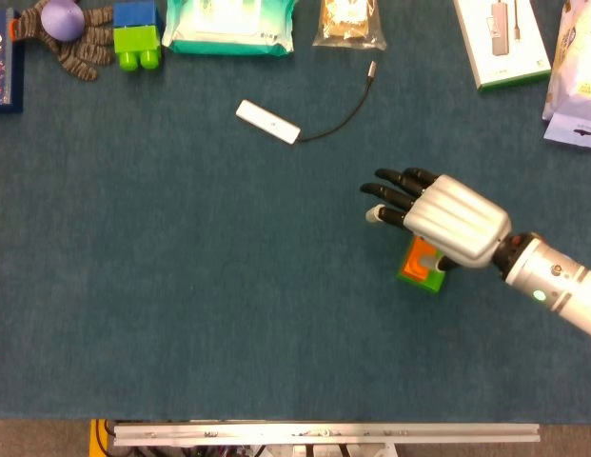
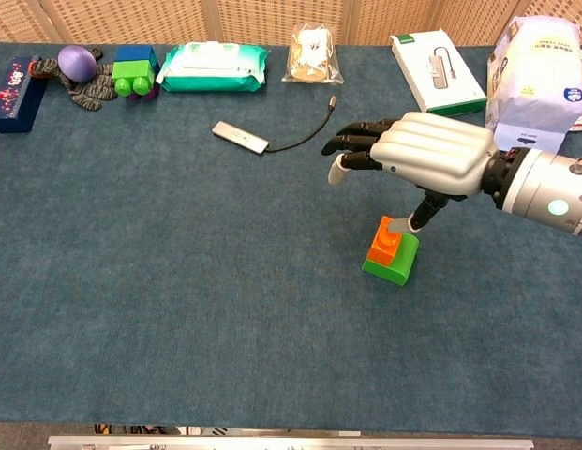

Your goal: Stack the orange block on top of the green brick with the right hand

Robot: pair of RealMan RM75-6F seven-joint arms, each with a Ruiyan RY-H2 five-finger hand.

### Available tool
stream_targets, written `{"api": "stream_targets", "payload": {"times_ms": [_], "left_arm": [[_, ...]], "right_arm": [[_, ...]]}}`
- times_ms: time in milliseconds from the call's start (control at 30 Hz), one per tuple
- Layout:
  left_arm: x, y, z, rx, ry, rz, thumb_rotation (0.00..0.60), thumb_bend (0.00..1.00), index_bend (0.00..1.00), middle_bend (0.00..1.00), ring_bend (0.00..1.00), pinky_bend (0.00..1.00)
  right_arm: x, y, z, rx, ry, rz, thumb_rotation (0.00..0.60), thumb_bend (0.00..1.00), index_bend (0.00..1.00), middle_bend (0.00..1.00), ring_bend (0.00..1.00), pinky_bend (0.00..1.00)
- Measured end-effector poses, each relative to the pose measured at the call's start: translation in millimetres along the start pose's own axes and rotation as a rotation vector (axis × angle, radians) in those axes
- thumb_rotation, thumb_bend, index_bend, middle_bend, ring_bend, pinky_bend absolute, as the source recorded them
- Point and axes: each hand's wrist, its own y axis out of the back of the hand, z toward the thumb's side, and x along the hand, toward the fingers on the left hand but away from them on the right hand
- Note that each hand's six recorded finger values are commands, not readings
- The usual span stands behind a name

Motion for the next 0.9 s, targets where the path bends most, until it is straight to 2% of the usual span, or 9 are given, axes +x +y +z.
{"api": "stream_targets", "payload": {"times_ms": [533, 700, 900], "left_arm": [[-1.0, 0.1, -1.6, -0.002, 0.003, 0.001, 0.600, 0.11, 0.52, 0.38, 0.22, 0.25], [-0.4, 0.3, -0.7, -0.002, 0.000, 0.001, 0.600, 0.11, 0.52, 0.38, 0.22, 0.25], [1.2, 1.0, 1.3, 0.002, -0.006, 0.002, 0.600, 0.11, 0.52, 0.38, 0.22, 0.25]], "right_arm": [[-2.2, -9.8, 1.5, 0.008, 0.001, 0.034, 0.600, 0.12, 0.28, 0.14, 0.07, 0.21], [-1.0, -3.6, 2.1, -0.004, 0.002, 0.010, 0.600, 0.12, 0.28, 0.14, 0.07, 0.21], [7.3, 14.5, -3.2, -0.008, -0.015, -0.054, 0.600, 0.12, 0.28, 0.14, 0.07, 0.21]]}}
